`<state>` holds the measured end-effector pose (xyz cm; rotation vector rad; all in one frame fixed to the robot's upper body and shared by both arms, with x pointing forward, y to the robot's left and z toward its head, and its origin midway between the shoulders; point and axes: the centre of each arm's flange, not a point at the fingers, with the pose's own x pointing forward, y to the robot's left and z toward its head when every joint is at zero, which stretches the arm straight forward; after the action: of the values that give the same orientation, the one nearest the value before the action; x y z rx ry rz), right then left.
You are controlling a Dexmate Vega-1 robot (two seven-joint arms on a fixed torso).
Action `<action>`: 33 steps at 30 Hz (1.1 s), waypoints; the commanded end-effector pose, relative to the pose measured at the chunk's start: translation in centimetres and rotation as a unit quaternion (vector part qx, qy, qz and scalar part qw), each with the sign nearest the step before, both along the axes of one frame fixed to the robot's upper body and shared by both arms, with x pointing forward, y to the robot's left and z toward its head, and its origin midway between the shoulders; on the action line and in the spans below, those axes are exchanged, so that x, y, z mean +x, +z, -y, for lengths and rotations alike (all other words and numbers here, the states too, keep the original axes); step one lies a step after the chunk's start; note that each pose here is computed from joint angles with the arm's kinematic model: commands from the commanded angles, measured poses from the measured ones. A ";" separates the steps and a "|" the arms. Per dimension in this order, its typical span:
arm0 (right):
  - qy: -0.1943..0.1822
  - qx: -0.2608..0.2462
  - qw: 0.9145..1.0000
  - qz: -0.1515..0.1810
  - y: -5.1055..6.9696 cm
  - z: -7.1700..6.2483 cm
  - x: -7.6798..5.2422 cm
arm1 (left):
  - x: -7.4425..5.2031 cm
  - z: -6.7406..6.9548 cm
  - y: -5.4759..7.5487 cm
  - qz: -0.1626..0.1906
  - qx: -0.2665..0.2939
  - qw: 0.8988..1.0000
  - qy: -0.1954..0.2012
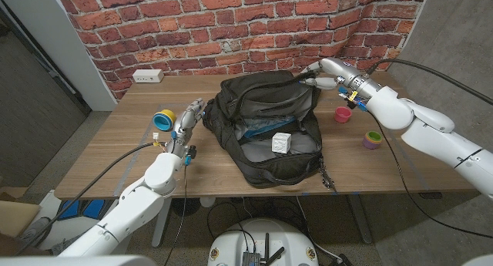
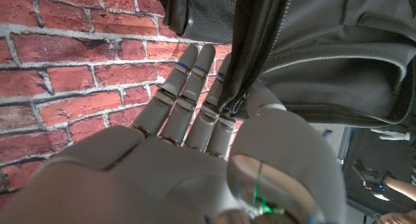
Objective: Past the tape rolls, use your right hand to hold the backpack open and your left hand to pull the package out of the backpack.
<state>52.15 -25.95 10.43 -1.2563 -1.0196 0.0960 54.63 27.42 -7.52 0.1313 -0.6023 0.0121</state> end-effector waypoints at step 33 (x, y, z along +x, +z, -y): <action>-0.016 0.029 0.999 -0.032 2.4 -0.6 2.6 | -6.1 3.4 -0.3 0.008 0.072 0.997 0.006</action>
<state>54.22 -25.52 12.41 -1.2131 -0.9484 0.0842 50.74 24.69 -7.41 0.2520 -0.6146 -0.0252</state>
